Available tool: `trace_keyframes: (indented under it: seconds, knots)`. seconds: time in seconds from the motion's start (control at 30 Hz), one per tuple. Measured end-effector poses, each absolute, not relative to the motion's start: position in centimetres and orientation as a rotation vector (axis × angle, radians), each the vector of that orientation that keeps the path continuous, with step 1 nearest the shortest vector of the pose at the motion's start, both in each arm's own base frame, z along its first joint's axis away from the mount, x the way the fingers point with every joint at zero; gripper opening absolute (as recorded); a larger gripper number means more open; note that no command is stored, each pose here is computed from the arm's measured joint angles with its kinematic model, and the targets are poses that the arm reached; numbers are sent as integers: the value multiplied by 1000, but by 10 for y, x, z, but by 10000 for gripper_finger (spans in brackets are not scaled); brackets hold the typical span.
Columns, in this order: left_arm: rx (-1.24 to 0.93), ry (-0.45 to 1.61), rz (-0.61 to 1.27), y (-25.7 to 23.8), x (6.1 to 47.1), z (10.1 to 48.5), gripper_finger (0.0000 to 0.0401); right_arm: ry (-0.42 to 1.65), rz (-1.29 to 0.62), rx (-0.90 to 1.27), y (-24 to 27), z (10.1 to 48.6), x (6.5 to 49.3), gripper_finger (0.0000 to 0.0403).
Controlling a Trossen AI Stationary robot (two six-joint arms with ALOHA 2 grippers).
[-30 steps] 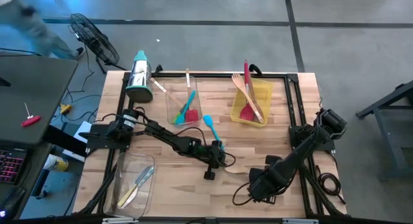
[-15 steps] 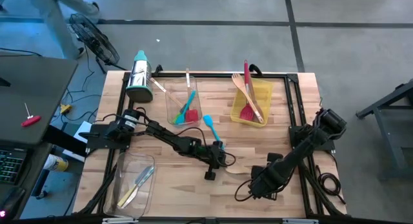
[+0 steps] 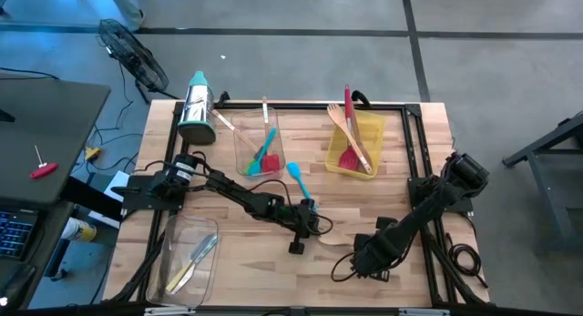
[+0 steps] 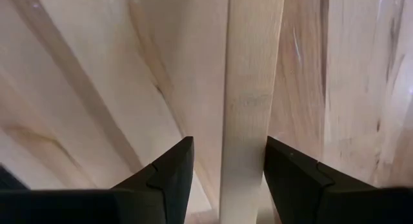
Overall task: Pick & Place Kitchen Items
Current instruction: Put the light brown wooden serving spoon into the yellow bin
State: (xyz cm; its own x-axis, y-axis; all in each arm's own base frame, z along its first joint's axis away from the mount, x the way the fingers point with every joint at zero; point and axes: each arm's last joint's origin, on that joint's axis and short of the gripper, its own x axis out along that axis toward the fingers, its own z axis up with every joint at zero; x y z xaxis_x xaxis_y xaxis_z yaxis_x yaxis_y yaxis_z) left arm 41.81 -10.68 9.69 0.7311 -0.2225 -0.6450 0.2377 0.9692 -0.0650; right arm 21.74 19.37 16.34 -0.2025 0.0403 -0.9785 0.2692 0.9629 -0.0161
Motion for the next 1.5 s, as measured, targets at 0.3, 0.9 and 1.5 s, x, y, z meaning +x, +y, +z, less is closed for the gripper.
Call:
trace_keyframes:
  seconds: [0.3,0.9,1.5]
  knots:
    - [22,708,-254,-107,418,97,1,1774,-212,232,191,154,214,169]
    - [22,710,-255,-107,418,97,1,1809,-200,331,188,138,208,66]
    - [25,632,-265,-106,410,150,1,1787,-224,326,194,138,204,66]
